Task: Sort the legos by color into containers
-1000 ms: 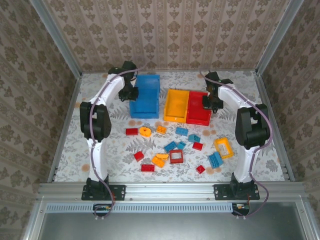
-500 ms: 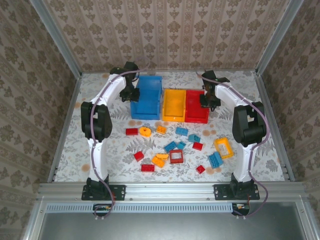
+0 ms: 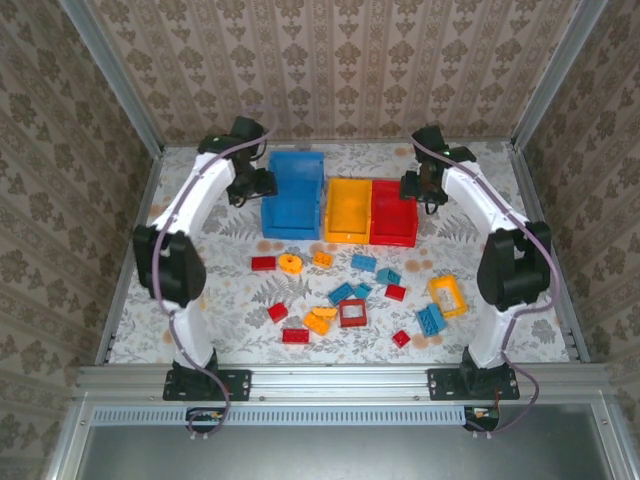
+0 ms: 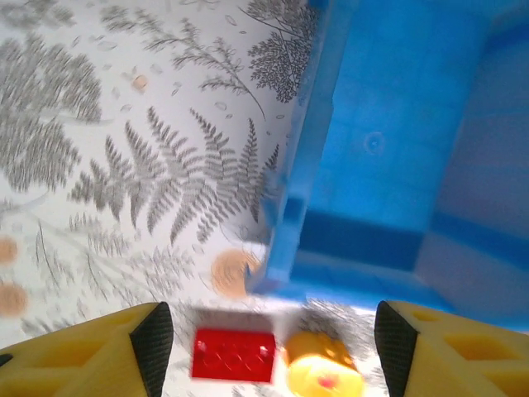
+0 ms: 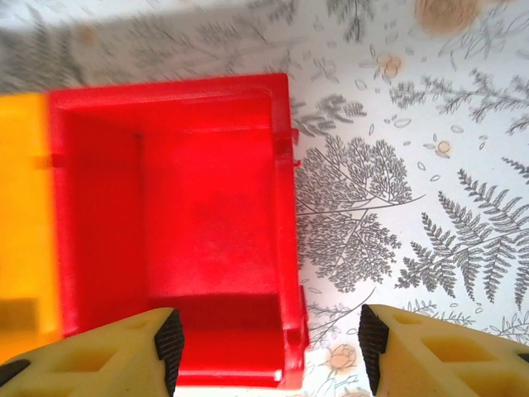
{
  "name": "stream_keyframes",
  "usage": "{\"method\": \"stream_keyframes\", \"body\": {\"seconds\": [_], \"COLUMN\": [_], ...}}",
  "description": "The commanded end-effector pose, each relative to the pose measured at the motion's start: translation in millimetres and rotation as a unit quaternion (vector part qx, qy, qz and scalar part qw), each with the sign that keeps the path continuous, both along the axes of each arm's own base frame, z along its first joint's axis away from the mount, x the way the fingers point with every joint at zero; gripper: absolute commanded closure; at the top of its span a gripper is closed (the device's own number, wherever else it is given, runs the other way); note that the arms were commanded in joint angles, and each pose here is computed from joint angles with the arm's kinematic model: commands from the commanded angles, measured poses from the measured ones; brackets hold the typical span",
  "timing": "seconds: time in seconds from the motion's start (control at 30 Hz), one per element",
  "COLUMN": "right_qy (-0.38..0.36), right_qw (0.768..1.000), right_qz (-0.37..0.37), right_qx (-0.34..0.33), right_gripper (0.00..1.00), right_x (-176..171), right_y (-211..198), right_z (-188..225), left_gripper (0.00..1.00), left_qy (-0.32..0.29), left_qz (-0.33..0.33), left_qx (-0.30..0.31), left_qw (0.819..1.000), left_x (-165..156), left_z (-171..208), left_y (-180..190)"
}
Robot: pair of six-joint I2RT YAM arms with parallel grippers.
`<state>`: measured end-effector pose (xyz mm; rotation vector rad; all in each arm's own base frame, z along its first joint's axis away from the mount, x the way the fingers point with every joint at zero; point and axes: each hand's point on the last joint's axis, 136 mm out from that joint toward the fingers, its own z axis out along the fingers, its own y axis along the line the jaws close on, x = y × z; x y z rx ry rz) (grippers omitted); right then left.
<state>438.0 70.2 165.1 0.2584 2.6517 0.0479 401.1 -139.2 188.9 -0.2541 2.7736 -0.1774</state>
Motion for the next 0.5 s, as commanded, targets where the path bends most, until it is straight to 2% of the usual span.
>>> {"method": "stream_keyframes", "body": {"seconds": [0.0,0.1,0.2,0.3,0.37,0.47], "right_qy": [-0.033,-0.067,-0.105,-0.082,-0.063,-0.055], "right_qw": [0.999,0.989,0.959,0.940,0.935,0.931], "right_qz": [0.011,0.083,0.188,0.251,0.268,0.278], "right_qx": [0.031,0.100,0.182,0.215,0.223,0.231], "right_gripper": [0.36,0.32,0.24,0.21,0.21,0.21], "right_x": [-29.1,-59.0,-102.2,-136.7,-151.0,-163.2], "right_y": [21.7,64.9,119.7,150.5,158.8,161.8], "right_z": [28.9,39.1,56.7,53.5,45.8,40.9], "left_gripper": [0.31,0.31,0.29,0.25,0.19,0.18], "left_qy": [0.019,0.041,0.053,0.059,0.071,0.089], "left_qz": [0.128,0.207,0.251,0.280,0.295,0.332], "left_qx": [-0.056,-0.107,-0.157,-0.183,-0.174,-0.169], "left_qw": [0.990,0.972,0.954,0.941,0.937,0.924], "left_x": [-49.0,-89.0,-118.1,-118.9,-118.2,-118.9], "left_z": [4.1,-13.2,-36.1,-55.3,-66.0,-86.7], "left_y": [1.1,-10.7,-48.2,-64.5,-67.5,-72.0]}}
